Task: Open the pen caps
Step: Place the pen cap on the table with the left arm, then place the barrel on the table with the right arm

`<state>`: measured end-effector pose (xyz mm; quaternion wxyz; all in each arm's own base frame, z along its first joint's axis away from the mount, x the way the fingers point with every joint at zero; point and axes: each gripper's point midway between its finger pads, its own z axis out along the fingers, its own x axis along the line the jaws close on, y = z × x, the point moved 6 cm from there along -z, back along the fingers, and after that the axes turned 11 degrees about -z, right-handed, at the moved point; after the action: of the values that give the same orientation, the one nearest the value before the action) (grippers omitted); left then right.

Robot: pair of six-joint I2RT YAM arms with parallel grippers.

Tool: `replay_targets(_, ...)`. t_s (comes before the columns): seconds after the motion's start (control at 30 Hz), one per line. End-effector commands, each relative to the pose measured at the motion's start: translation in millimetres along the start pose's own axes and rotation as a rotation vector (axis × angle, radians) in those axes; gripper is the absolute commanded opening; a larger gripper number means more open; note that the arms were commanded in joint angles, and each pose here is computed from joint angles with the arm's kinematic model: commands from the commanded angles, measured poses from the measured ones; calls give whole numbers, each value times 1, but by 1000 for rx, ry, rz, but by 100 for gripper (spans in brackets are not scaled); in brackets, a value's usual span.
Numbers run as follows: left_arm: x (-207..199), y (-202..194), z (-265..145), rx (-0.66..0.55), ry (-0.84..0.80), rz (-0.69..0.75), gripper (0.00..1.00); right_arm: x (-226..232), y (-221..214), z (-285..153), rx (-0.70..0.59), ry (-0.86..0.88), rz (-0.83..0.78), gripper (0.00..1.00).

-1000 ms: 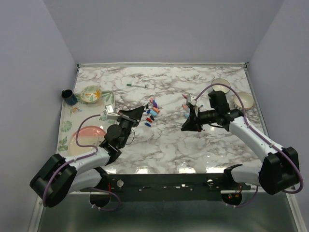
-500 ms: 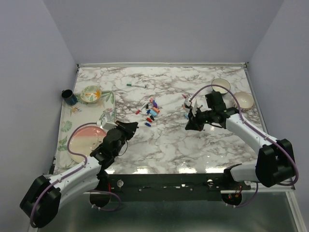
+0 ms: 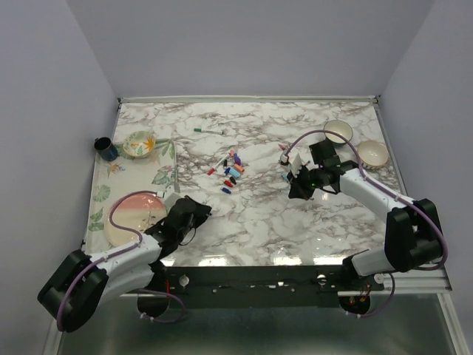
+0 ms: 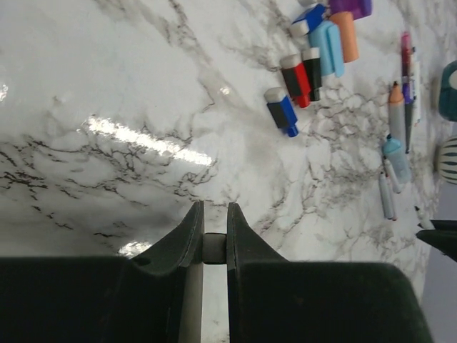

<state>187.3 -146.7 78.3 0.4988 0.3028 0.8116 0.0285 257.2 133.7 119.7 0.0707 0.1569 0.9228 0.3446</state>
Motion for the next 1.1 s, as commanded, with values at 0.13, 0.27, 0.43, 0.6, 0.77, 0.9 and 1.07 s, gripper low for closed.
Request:
replay_targets(0.13, -10, -10, 25, 56, 32, 56, 4, -7, 2, -2, 28, -28, -9, 3)
replay_targets(0.27, -31, -10, 45, 46, 18, 56, 9, -8, 2, -2, 32, -29, -9, 3)
replay_targets(0.43, -34, -12, 67, 51, 58, 46, 23, -8, 2, -3, 35, -36, -10, 3)
replay_targets(0.6, -37, -7, 77, 37, 72, 26, 42, -9, 2, -3, 39, -39, -10, 3)
replay_targets(0.77, -39, 0, 83, 33, 85, 24, 56, -11, 1, -3, 49, -49, -10, 4)
replay_targets(0.9, -41, 4, 83, 44, 87, 27, 60, -15, 0, -4, 64, -86, -6, 4)
replay_targets(1.07, -42, 16, 75, 18, 89, 62, 67, -27, -5, -5, 108, -187, 0, 4)
